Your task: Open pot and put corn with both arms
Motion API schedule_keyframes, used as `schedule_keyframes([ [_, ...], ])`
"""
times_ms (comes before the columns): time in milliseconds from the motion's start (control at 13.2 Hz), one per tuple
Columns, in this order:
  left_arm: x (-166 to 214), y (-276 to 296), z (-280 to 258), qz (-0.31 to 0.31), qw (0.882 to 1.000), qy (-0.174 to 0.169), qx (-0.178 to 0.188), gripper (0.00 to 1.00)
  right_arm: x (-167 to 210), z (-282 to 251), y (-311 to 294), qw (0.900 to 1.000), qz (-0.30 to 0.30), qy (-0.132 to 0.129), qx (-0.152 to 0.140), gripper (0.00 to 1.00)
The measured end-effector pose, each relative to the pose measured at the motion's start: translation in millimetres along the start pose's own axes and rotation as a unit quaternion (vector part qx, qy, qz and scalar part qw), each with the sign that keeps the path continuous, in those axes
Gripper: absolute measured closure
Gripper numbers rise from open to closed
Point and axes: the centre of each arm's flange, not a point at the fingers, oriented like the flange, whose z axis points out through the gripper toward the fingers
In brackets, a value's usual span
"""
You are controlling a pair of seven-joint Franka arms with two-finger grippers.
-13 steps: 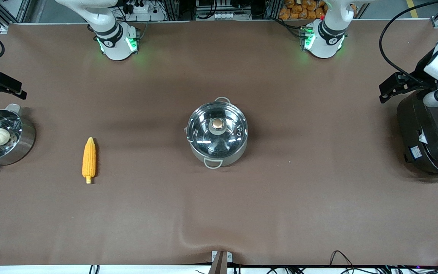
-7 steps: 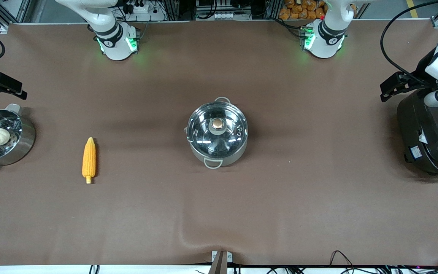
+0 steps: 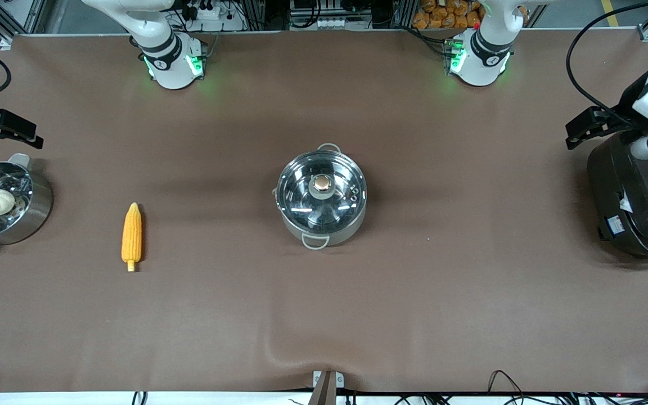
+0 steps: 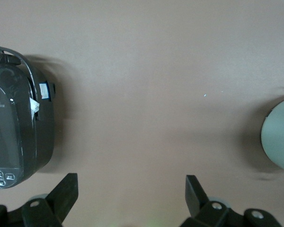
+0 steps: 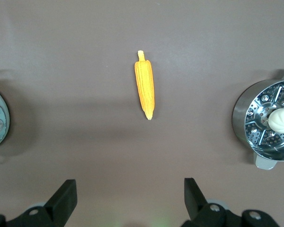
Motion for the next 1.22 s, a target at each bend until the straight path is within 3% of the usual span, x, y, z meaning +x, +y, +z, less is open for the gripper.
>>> schedule_keyframes([
  [608,4,22,15,0.017,0.999,-0.018,-0.023,0.0,16,30,3,1.0,0.003,-0.027,0.002,0.0],
  [1216,2,93,42,0.037,0.998,-0.042,-0.019,0.0,34,143,0,0.997,0.0,-0.071,0.004,0.0],
])
